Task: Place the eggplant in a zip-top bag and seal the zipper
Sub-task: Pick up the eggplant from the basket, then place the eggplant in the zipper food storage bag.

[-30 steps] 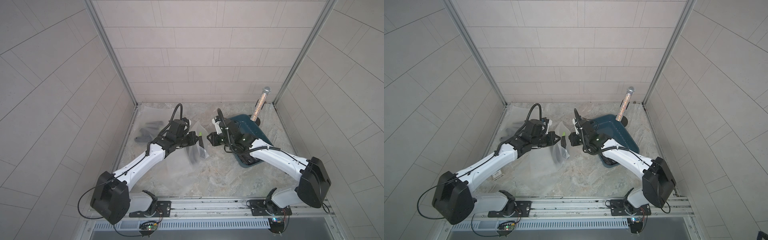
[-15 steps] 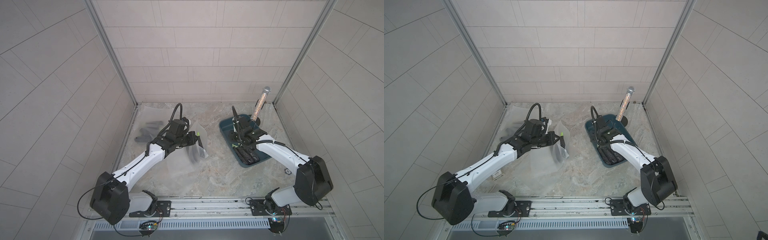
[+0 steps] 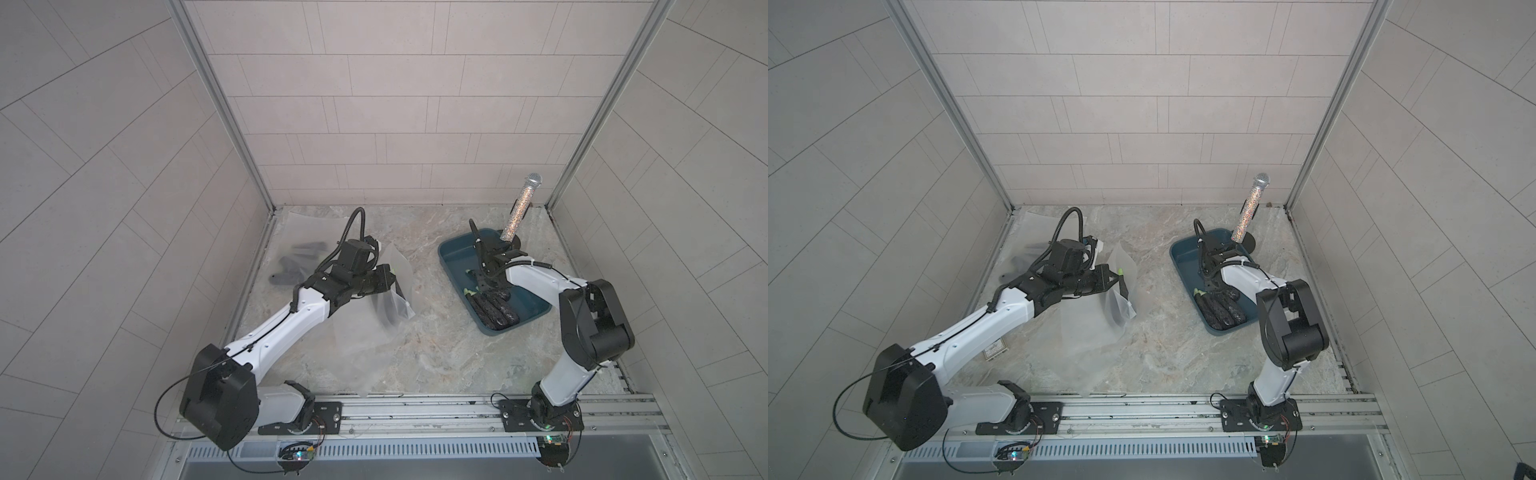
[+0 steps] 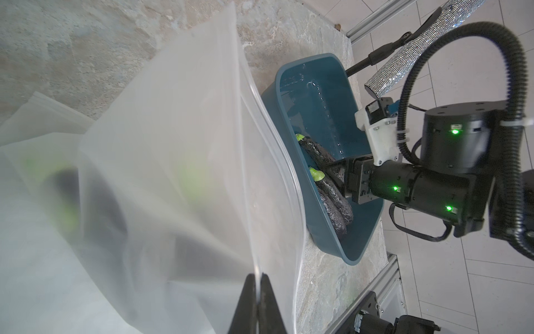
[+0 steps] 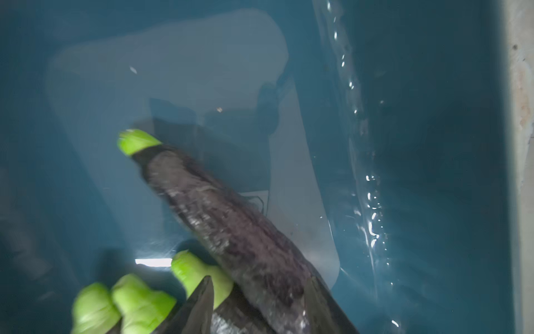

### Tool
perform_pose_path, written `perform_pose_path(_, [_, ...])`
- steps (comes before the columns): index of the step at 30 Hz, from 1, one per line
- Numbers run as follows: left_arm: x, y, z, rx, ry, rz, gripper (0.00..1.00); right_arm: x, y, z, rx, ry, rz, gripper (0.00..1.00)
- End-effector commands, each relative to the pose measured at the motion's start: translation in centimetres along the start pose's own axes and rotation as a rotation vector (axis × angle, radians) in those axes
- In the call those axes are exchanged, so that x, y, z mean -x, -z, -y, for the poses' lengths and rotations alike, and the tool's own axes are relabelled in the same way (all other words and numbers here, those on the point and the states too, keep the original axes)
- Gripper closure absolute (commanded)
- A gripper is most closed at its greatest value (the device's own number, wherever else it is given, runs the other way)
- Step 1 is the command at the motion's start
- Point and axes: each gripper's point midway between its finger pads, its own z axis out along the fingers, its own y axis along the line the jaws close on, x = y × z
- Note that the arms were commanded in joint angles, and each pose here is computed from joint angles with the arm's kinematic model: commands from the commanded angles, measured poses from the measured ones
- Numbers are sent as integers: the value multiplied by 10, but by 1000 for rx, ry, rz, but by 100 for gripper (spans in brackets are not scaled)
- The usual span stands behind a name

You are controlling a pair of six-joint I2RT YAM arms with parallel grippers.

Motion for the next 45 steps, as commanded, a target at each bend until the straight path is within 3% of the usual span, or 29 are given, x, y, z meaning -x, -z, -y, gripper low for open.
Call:
perform_pose_path(1, [2,4,0,10,-19,7,100,3,-2,7,-32,31,-7,47])
perform_pose_path(5, [3,2,-1,12,-18,3,100,3,-15,8,-53,38,-25,49])
perform_pose_path(12, [3,1,-2,19,-22,-1,100,16,-23,11,-70,37,5,68])
perform_pose_path(17, [2,0,-4,27,-22,-1,100,31,-4,18,-83,29,80,73])
perform_pose_path(21, [3,-2,-5,29,-19,1,100,49,32,15,-43,13,164,76])
perform_pose_path(24, [4,-2,-5,28,-14,5,100,59,66,-4,62,-20,250,76])
perform_pose_path(37, [9,-6,-1,11,13,11,100,75,238,-132,794,-232,704,81])
perform_pose_path(45, [14,-6,4,-8,27,16,100,74,281,-192,1057,-299,815,83])
